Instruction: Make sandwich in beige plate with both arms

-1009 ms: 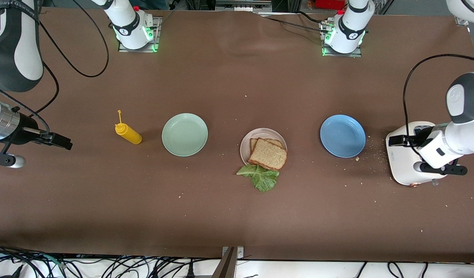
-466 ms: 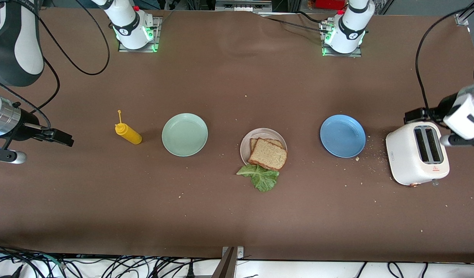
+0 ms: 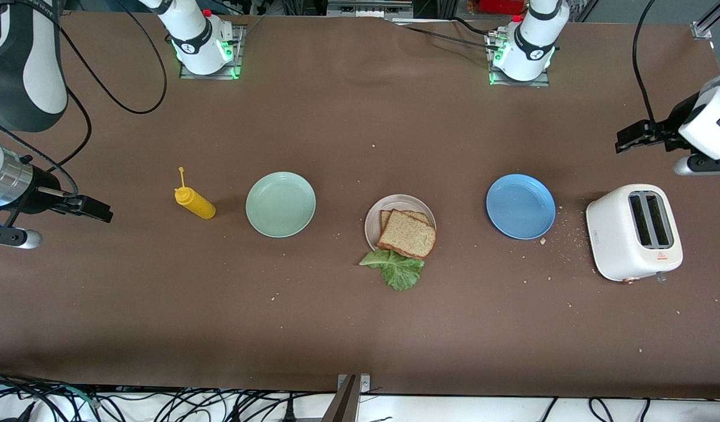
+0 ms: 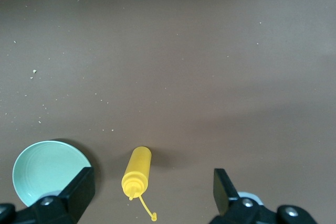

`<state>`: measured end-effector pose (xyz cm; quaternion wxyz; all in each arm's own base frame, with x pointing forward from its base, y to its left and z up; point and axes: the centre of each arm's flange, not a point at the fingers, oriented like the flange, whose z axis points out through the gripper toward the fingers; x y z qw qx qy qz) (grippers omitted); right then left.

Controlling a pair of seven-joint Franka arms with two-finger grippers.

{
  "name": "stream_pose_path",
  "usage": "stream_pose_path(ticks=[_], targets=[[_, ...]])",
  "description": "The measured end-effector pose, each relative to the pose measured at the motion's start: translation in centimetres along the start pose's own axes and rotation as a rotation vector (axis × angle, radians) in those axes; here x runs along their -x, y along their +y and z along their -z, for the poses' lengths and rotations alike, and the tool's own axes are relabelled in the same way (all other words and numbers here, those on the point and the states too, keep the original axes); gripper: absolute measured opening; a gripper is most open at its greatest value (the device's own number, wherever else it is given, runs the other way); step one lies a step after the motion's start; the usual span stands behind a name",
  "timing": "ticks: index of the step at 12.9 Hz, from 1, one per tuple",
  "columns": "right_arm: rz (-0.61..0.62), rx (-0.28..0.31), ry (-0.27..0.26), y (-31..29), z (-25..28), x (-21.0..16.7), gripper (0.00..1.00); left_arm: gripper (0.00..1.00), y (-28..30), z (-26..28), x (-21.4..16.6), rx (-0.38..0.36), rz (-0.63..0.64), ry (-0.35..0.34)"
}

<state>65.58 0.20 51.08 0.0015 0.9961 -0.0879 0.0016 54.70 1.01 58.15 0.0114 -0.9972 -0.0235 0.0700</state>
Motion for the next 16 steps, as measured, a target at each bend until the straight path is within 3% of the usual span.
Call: stream_pose_path(ticks=[5, 16], targets=[[0.001, 0.0, -0.001, 0.0, 0.0, 0.0, 1.0, 1.0, 0.2, 3.1, 1.1, 0.003, -0.001, 0.058], [0.001, 0.0, 0.0, 0.0, -0.1, 0.0, 1.0, 1.0, 0.6, 3.6, 1.0, 0.005, -0.006, 0.085]])
